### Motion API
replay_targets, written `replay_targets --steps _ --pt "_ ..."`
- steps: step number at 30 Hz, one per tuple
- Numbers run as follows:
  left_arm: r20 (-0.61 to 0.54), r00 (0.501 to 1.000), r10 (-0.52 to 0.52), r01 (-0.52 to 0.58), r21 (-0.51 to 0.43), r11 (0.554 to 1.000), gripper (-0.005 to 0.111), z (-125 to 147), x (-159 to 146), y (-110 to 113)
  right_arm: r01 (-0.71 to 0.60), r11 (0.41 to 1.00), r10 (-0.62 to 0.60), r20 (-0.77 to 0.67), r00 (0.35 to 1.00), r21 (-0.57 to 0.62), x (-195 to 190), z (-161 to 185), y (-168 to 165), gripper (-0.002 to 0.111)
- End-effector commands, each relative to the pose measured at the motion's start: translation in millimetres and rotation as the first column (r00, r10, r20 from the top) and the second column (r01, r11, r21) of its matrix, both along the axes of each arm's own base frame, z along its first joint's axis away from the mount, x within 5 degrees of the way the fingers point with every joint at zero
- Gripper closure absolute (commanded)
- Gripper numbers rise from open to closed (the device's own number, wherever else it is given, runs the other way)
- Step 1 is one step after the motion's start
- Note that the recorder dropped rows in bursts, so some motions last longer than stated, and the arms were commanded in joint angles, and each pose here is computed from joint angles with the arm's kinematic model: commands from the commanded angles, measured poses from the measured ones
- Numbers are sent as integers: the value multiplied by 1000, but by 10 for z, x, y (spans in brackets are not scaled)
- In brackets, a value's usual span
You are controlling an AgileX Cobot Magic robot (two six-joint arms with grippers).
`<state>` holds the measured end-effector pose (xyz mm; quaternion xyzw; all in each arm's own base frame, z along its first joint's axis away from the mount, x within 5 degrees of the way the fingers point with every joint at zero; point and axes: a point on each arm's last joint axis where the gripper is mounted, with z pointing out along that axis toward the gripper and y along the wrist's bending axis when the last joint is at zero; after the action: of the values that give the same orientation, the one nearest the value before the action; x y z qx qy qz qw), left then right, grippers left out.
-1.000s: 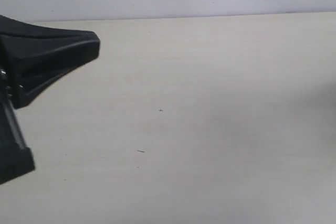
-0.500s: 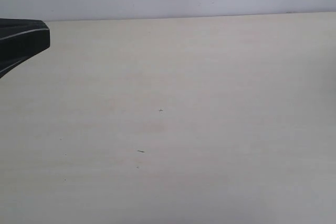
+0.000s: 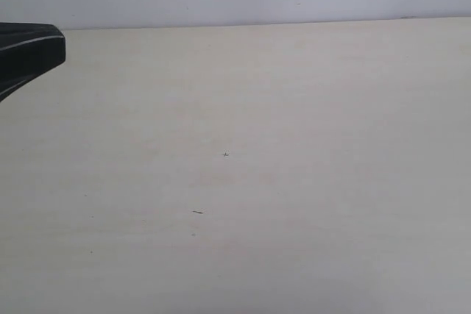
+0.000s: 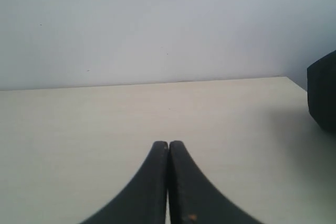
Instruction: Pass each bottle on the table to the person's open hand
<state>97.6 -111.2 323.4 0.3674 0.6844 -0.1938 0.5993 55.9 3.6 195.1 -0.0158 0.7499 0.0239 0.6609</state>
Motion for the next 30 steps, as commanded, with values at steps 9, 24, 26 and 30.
replay_targets --steps 9,24,26,30 --pt "-174 840 514 -542 -227 809 107 113 48 780 -2 1000 2 14 1000 -14 -1 0 -1 108" --pt "-263 448 854 -881 -291 373 107 3 -619 1332 -2 1000 2 14 1000 -12 -1 0 0 108" --pt "-273 431 860 -891 -280 358 107 -20 -666 1343 -2 1000 2 14 1000 -12 -1 0 0 108" --pt "-287 430 856 -895 -262 362 107 -41 -643 1338 -2 1000 2 14 1000 -14 -1 0 -1 108"
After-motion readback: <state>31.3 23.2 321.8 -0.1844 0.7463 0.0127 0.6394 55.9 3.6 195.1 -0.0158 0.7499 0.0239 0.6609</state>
